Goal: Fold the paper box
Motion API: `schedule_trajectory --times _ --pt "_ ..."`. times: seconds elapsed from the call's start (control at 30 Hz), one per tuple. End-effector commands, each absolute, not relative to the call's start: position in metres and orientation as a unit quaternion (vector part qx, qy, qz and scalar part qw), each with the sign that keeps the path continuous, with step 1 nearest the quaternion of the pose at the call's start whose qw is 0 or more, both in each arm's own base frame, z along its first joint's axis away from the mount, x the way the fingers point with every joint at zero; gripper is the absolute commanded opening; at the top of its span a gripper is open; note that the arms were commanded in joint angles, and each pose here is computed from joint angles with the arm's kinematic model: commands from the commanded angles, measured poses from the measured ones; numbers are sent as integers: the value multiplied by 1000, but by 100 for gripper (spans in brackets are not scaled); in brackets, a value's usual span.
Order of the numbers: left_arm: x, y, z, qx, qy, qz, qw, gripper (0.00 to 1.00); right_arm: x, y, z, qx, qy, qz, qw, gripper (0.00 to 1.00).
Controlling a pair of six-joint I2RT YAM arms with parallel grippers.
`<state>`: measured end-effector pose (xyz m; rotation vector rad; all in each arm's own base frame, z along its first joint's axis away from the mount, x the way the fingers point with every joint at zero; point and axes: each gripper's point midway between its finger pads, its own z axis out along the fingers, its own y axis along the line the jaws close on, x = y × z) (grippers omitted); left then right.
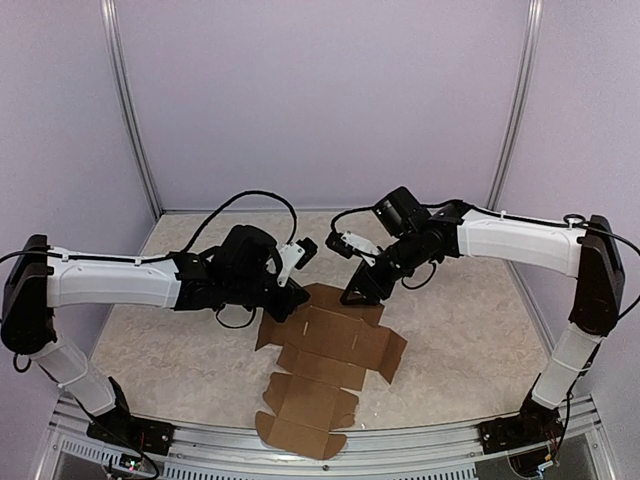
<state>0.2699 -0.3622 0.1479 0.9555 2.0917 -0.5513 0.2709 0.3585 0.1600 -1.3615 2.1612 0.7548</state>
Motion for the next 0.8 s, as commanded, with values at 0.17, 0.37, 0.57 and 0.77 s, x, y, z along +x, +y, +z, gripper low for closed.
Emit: schedule_trajectory --times 0.17,0.37,0.57,0.77 --pt "266 -362 155 379 809 -216 395 0 272 358 150 -503 793 272 210 33" --pt "265 -361 158 378 804 -222 402 0 272 358 144 -505 795 270 201 28" --pt "264 -361 160 378 802 -224 404 0 274 360 145 -505 794 270 203 11" --pt "265 -361 158 376 804 -222 403 0 275 359 146 -506 795 263 206 0"
